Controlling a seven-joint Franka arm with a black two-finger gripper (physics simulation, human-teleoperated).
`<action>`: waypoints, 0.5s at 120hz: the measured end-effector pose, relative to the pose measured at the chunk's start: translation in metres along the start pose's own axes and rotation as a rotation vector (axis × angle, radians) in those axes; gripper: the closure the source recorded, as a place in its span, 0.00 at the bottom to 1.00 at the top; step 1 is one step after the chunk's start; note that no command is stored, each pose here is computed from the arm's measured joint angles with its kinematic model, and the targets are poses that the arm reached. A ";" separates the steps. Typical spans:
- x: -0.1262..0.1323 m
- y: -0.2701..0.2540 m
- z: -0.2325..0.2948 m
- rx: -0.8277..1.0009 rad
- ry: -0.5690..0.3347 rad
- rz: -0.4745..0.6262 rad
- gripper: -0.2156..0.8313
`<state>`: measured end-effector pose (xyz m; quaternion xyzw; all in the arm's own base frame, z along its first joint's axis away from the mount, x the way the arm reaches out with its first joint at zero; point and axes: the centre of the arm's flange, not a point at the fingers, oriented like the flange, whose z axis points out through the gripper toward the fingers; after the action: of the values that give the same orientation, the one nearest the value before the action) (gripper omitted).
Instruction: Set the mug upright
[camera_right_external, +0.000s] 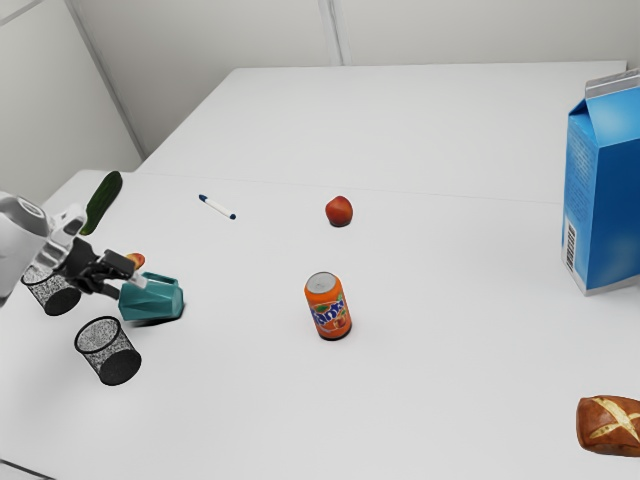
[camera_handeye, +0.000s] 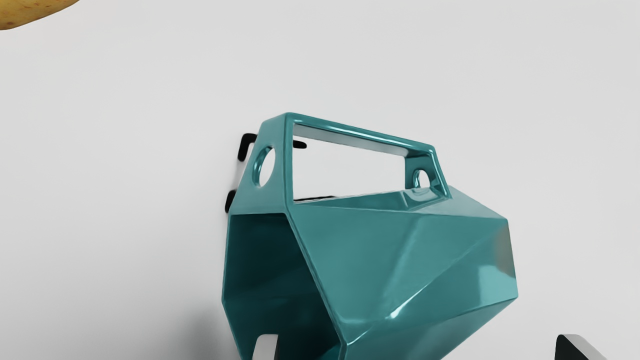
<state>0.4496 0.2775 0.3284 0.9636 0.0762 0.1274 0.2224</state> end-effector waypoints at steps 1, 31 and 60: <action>0.000 0.000 0.000 -0.003 0.001 0.000 0.21; -0.006 -0.006 0.010 -0.105 0.036 -0.026 0.21; -0.015 -0.015 0.014 -0.198 0.059 -0.046 0.21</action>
<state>0.4376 0.2817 0.3069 0.9307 0.0921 0.1574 0.3170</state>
